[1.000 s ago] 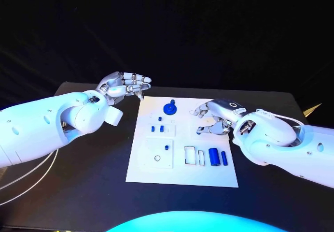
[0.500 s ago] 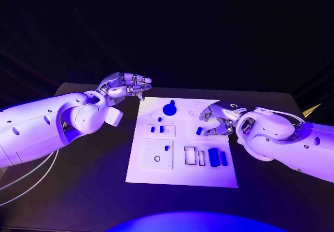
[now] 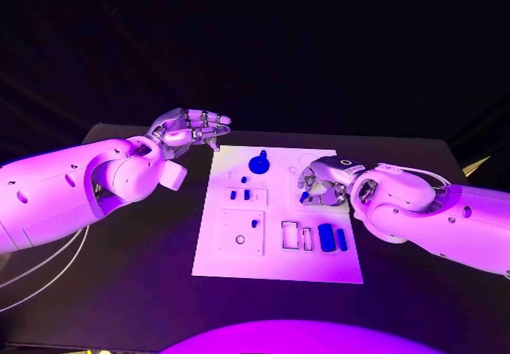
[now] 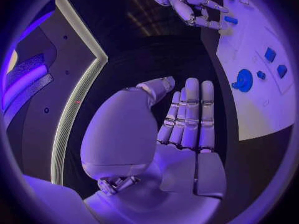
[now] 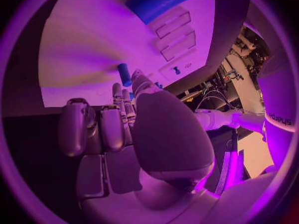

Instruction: Assemble the parts on the task board

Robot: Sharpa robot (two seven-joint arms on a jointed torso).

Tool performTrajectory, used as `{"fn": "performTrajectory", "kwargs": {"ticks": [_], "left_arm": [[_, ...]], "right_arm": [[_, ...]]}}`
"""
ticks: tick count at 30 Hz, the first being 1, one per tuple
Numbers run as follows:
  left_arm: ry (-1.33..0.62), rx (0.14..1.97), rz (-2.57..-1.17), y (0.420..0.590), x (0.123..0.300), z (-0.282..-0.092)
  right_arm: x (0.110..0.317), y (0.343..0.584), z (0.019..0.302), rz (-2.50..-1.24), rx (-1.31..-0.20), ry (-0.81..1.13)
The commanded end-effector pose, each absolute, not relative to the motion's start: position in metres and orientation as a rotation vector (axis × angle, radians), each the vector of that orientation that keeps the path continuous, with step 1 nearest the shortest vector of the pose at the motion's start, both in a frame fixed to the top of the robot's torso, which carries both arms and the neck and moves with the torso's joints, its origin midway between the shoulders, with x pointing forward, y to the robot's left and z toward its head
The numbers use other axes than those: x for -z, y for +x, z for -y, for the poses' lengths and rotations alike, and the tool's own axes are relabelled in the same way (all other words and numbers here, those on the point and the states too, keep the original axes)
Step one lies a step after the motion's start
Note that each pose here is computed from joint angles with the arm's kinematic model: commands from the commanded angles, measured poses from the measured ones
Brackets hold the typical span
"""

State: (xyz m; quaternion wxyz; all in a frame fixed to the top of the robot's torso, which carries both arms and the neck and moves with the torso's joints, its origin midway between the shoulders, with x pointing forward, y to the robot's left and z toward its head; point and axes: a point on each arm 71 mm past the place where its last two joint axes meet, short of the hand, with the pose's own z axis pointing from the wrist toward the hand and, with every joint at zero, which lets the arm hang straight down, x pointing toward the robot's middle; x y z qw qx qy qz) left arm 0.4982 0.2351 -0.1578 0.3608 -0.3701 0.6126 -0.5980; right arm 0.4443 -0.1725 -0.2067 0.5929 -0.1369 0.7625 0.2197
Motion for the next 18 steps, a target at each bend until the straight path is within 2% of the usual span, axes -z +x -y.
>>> {"fn": "performTrajectory", "kwargs": {"ticks": [1,18], "left_arm": [[-0.959,1.565,-1.581,0.4975,0.1569,-0.2330],[-0.960,1.564,-1.582,0.4978,0.1571,-0.2340]], "right_arm": [[0.2097,0.4436,0.1686,-1.781,-0.531,-0.344],[0.2162,0.4465,0.1682,-1.779,-0.501,-0.363]]}}
